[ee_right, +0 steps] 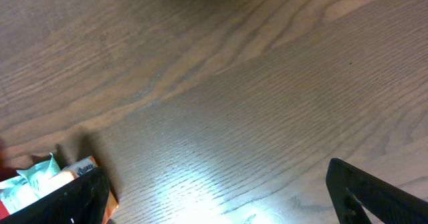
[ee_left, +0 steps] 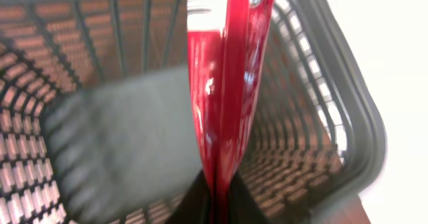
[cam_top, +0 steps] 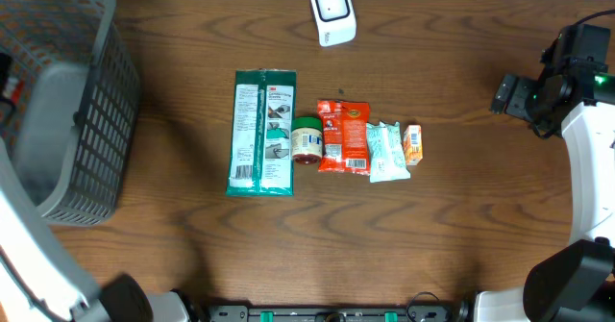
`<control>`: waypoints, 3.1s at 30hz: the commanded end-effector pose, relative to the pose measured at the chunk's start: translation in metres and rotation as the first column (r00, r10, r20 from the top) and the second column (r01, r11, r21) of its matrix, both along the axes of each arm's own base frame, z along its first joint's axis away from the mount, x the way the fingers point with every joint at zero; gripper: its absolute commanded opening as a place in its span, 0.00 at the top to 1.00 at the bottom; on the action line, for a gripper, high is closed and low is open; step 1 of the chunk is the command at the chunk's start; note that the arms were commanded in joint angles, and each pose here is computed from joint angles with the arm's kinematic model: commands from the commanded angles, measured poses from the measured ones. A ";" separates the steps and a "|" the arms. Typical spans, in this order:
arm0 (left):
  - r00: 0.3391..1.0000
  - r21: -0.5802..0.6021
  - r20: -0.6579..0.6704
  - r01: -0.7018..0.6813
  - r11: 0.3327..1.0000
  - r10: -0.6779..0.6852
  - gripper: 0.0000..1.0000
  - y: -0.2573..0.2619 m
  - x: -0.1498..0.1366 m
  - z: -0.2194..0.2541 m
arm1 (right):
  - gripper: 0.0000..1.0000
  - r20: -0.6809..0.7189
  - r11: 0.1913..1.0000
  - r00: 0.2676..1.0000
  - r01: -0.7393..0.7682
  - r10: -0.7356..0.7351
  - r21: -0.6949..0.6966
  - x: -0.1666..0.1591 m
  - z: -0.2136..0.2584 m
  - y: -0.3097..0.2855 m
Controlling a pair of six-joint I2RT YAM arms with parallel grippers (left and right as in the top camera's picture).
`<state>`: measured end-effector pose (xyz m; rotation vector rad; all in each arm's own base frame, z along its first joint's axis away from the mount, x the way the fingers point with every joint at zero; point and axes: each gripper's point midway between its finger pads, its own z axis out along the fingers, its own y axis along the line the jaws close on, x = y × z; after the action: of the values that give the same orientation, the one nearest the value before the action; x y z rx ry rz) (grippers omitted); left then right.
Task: Scan the item barcode
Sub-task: 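Carry the Nescafe stick with the left gripper over the glove pack, then lower the Nescafe stick onto the glove pack's right edge, left gripper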
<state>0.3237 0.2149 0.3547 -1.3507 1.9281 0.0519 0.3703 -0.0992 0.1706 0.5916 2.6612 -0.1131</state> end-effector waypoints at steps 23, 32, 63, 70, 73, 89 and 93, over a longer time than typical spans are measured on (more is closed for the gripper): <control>0.482 -0.292 -0.382 0.747 0.598 -0.788 0.90 -0.293 -0.030 -0.129 | 0.01 0.009 1.000 1.000 0.002 -0.002 -0.007 0.001 0.004 -0.001; 0.425 -0.318 -0.412 0.762 0.564 -0.806 0.90 -0.309 -0.030 -0.177 | 0.01 0.009 1.000 1.000 0.002 -0.002 -0.007 0.001 0.004 -0.001; 0.391 -0.268 -0.355 0.828 0.493 -0.849 0.89 -0.338 -0.024 -0.273 | 0.01 0.009 1.000 1.000 0.002 -0.002 -0.007 0.001 0.004 -0.001; 0.411 -0.230 -0.310 0.842 0.487 -0.857 0.89 -0.341 -0.016 -0.295 | 0.01 0.009 1.000 1.000 0.002 -0.002 -0.007 0.001 0.004 -0.001; 0.416 -0.221 -0.299 0.845 0.486 -0.859 0.89 -0.342 -0.013 -0.302 | 0.01 0.009 1.000 1.000 0.002 -0.002 -0.007 0.001 0.004 -0.001; 0.411 -0.211 -0.297 0.852 0.478 -0.862 0.27 -0.349 0.007 -0.323 | 0.01 0.009 1.000 1.000 0.002 -0.002 -0.007 0.001 0.004 -0.001; 0.416 -0.176 -0.267 0.866 0.469 -0.869 0.25 -0.350 0.017 -0.297 | 0.01 0.009 1.000 1.000 0.002 -0.002 -0.007 0.001 0.004 -0.001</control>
<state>0.3237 -0.1325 0.0271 -0.1803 2.7804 -0.2547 0.3704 -0.0993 0.1707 0.5915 2.6608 -0.1131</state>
